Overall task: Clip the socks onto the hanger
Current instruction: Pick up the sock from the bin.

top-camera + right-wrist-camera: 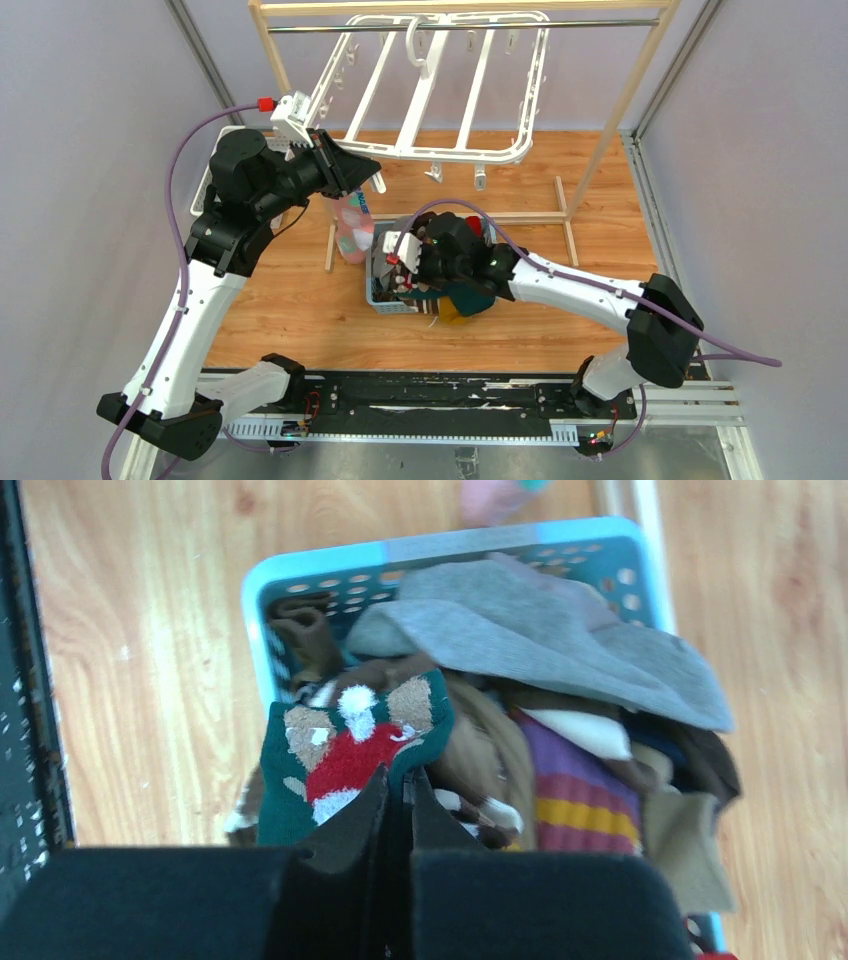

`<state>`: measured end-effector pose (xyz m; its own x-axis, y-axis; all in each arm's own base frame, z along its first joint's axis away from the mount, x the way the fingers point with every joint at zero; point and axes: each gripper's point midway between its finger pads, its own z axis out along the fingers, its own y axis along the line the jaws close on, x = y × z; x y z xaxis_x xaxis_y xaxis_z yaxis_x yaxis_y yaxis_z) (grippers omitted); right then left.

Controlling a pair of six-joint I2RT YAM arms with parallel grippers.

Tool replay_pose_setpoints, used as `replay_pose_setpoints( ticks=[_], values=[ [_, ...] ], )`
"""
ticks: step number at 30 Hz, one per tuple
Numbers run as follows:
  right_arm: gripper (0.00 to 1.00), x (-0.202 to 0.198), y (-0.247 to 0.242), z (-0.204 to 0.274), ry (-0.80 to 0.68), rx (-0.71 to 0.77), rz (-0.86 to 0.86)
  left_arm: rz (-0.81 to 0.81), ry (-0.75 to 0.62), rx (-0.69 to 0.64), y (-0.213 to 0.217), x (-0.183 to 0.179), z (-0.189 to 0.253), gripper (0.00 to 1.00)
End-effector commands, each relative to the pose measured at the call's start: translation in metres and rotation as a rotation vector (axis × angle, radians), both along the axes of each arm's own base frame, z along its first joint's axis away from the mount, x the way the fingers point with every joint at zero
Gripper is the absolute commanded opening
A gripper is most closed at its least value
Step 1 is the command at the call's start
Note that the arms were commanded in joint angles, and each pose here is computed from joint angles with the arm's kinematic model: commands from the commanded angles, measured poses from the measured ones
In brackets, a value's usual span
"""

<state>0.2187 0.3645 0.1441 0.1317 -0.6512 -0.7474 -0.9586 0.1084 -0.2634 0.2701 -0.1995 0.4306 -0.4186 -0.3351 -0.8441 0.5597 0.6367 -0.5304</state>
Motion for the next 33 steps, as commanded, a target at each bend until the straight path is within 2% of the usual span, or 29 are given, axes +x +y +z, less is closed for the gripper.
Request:
replay_pose_setpoints(
  ticks=[1,8,9,12,15,19,24,28,33],
  values=[
    [0.00,0.030,-0.016,0.020,-0.029,0.099,-0.161,-0.014,-0.003,0.011,0.002,-0.007,0.003,0.11],
    [0.02,0.055,-0.031,0.022,-0.038,0.195,-0.300,-0.012,-0.002,0.012,0.002,-0.006,0.002,0.11],
    [0.09,0.057,-0.034,0.021,-0.039,0.198,-0.319,-0.012,0.000,0.012,0.002,-0.006,0.002,0.11],
    [0.38,0.063,-0.039,0.018,-0.052,0.198,-0.365,-0.014,-0.002,0.012,0.001,-0.006,0.002,0.12],
    [0.49,0.067,-0.045,0.027,-0.084,0.236,-0.421,-0.013,-0.002,0.009,0.001,-0.005,0.002,0.11],
    [0.54,0.060,-0.045,0.052,-0.194,0.301,-0.424,-0.014,0.001,0.012,0.001,-0.006,0.001,0.11],
    [0.60,0.044,-0.042,0.064,-0.310,0.283,-0.429,-0.010,-0.002,0.013,0.002,-0.006,0.003,0.11],
    [0.61,0.034,-0.038,0.064,-0.322,0.282,-0.421,-0.013,0.000,0.012,0.002,-0.006,0.002,0.11],
    [0.60,0.008,-0.016,0.048,-0.308,0.227,-0.296,-0.014,-0.003,0.017,0.002,-0.006,0.001,0.11]
  ],
)
